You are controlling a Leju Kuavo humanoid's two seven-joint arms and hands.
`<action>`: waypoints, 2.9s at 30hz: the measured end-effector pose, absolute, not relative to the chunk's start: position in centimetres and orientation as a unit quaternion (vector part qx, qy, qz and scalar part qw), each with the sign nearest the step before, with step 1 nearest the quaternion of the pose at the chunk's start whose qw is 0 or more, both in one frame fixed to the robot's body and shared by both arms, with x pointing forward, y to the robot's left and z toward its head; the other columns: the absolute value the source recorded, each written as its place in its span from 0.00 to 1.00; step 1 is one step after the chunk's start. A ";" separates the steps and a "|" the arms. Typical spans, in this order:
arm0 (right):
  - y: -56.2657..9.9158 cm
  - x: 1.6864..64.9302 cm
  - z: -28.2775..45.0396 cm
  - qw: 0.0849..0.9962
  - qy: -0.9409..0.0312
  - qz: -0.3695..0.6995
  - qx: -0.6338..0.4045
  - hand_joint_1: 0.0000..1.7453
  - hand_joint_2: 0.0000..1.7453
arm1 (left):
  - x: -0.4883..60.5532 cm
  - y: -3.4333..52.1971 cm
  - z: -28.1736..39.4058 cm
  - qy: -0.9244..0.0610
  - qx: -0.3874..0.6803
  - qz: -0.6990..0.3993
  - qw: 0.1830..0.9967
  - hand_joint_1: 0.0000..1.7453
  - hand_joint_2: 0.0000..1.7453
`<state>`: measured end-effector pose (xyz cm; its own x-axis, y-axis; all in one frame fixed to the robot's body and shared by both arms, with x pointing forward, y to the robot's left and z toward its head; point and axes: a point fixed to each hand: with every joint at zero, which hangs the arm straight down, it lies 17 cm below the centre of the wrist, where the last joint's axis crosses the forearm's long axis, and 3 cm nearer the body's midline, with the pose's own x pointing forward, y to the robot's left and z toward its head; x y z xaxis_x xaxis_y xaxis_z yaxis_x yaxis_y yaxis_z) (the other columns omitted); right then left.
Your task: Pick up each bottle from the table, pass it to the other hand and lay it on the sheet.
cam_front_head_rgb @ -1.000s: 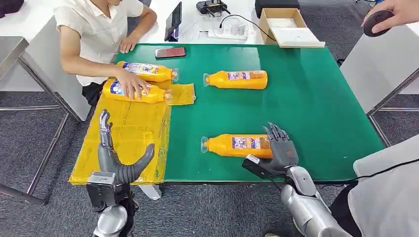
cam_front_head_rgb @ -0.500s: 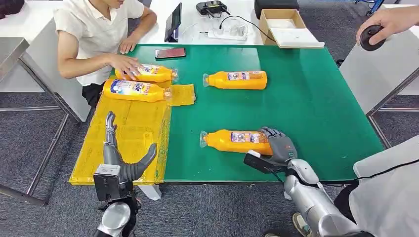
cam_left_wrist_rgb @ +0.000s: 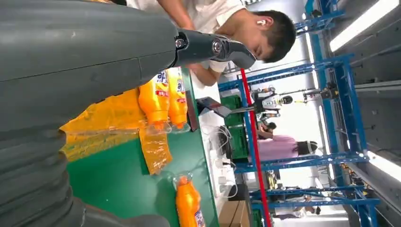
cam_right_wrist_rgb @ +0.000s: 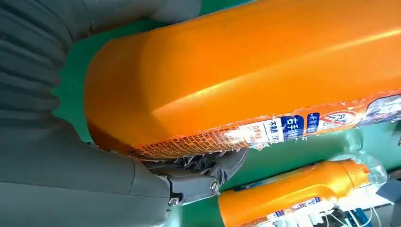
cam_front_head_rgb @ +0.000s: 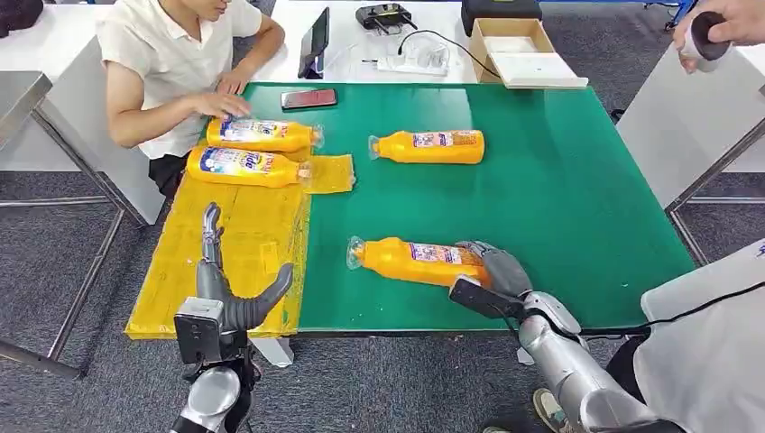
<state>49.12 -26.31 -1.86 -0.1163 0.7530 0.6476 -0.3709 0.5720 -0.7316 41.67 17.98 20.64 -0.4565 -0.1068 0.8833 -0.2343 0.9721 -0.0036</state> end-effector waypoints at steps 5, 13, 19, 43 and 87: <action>-25.7 48.7 -1.7 0.653 -0.623 0.412 -0.126 1.00 1.00 | 41.7 17.8 20.5 -0.851 0.094 0.063 0.512 0.00 1.00; -23.3 46.6 0.7 0.634 -0.709 0.301 -0.060 1.00 1.00 | 41.5 18.1 19.4 -0.839 0.073 0.096 0.530 0.00 1.00; -22.4 45.2 2.9 0.624 -0.747 0.226 -0.035 1.00 1.00 | 41.6 14.9 14.9 -0.771 -0.069 0.122 0.621 0.00 1.00; -16.3 40.6 10.0 0.567 -0.807 0.161 0.034 1.00 1.00 | 35.6 5.6 12.4 -0.724 -0.213 0.032 0.655 0.00 1.00; -1.7 37.7 9.6 0.577 -0.764 0.230 0.177 1.00 1.00 | 36.6 5.4 17.1 -0.728 -0.292 0.085 0.615 1.00 1.00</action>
<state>37.69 -1.68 9.62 -0.2724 -0.0051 0.9622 -0.5357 0.8315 -0.1473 36.64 5.35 17.11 -0.0730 0.5287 0.8457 0.3206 0.8154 -0.4820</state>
